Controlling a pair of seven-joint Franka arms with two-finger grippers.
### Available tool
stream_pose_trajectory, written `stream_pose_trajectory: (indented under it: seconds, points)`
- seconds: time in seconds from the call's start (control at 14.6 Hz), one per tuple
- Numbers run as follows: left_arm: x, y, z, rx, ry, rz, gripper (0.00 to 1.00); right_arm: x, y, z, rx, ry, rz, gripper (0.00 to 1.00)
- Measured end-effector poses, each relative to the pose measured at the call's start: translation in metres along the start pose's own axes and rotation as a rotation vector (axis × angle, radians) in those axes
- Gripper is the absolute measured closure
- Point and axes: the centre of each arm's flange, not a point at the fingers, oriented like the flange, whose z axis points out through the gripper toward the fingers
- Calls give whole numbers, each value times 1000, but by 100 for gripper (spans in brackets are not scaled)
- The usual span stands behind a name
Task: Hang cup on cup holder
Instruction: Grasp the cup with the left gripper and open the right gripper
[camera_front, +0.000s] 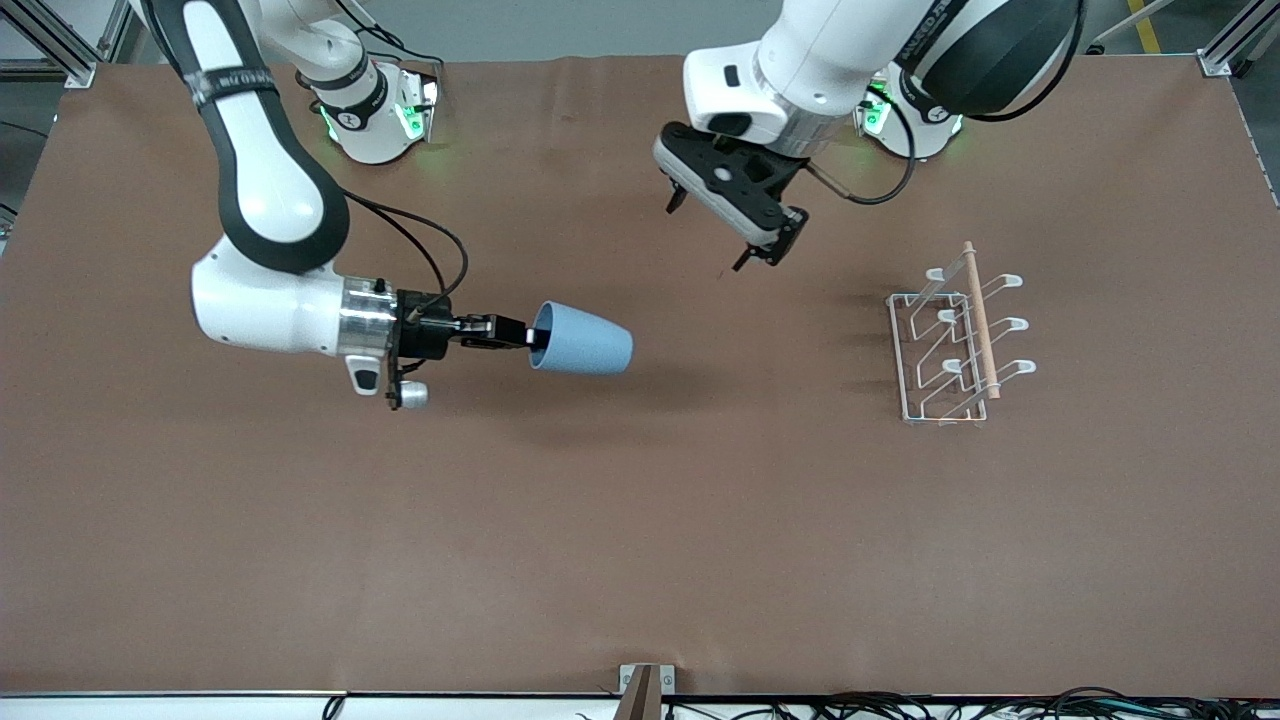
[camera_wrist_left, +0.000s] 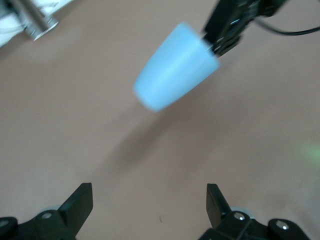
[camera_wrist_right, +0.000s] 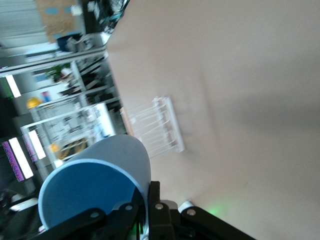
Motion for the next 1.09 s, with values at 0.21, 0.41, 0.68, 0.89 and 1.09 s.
stream_pose_trajectory:
  seconds: [0.21, 0.41, 0.68, 0.89, 1.09]
  points:
    - [9, -2, 21, -26, 13, 165, 0, 7, 11, 15, 57, -85, -17, 95]
    - [17, 9, 54, 1, 5, 253, 0, 10, 6, 22, 99, -160, -24, 95]
    - [26, 16, 91, 16, 12, 343, 0, 10, 2, 29, 143, -203, -16, 95]
    - [28, 11, 98, 7, 12, 369, 0, 8, 1, 33, 150, -216, -16, 95]
    - [29, 10, 103, 56, 9, 413, 0, 4, -3, 40, 151, -229, -22, 95]
